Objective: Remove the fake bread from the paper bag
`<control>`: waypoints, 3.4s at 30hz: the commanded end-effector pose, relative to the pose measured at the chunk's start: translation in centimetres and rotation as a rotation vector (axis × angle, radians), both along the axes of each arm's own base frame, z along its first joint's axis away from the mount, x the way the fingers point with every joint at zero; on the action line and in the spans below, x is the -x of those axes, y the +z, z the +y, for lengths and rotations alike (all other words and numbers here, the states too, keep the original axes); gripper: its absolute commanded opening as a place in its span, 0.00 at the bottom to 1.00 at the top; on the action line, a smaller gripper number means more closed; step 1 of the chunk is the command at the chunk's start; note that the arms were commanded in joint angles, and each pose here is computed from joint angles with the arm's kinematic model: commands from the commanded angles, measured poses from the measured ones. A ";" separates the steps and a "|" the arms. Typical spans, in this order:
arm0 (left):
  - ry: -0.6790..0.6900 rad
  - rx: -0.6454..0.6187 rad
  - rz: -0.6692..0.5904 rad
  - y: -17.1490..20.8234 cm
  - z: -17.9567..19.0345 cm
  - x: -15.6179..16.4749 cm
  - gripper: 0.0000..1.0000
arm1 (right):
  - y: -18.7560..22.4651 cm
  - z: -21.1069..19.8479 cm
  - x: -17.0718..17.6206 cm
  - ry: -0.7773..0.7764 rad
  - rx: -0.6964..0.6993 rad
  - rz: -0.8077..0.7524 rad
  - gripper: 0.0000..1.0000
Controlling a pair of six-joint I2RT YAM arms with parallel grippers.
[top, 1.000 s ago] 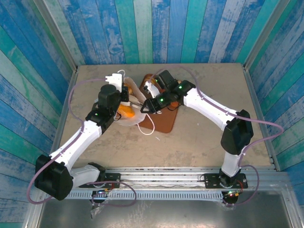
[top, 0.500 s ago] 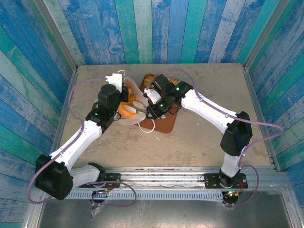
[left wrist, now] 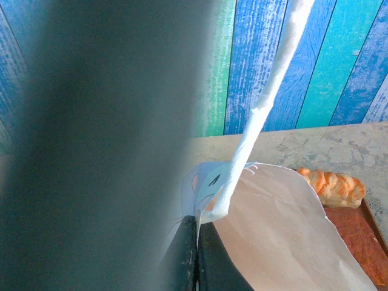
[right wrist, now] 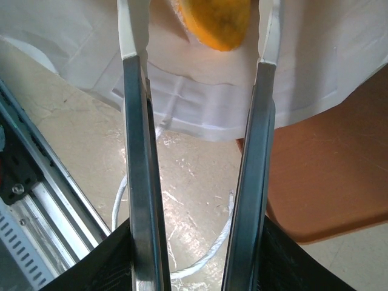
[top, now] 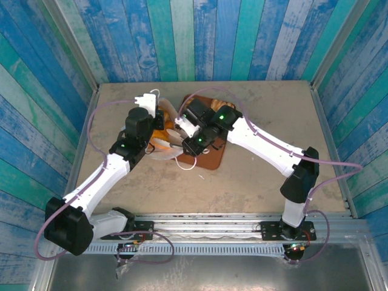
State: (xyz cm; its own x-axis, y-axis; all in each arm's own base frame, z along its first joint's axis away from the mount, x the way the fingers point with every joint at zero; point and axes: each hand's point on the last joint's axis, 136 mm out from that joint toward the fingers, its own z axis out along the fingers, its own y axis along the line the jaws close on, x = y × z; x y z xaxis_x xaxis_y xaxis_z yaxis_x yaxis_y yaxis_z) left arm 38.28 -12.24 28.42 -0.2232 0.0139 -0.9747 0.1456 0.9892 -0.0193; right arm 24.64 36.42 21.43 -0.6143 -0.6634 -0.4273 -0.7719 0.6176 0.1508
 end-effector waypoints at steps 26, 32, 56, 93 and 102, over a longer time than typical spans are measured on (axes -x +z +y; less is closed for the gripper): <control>-0.007 0.029 -0.066 2.7 -0.4 -0.4 0.00 | -2.5 0.8 -1.3 0.049 0.220 -0.107 0.46; -0.001 0.026 -0.068 2.8 -0.3 -0.4 0.00 | -2.4 0.7 -2.3 0.019 0.241 -0.145 0.43; 0.111 -0.053 -0.074 2.8 2.0 -1.1 0.00 | 5.0 -1.2 -0.9 0.114 -0.101 -0.023 0.22; 0.140 -0.046 -0.085 3.9 4.6 -0.8 0.00 | 4.0 -14.9 -0.1 -0.196 -0.275 0.211 0.24; 0.128 -0.026 -0.102 4.6 4.4 -0.5 0.01 | -1.4 -15.4 -0.7 -0.214 -0.147 0.376 0.27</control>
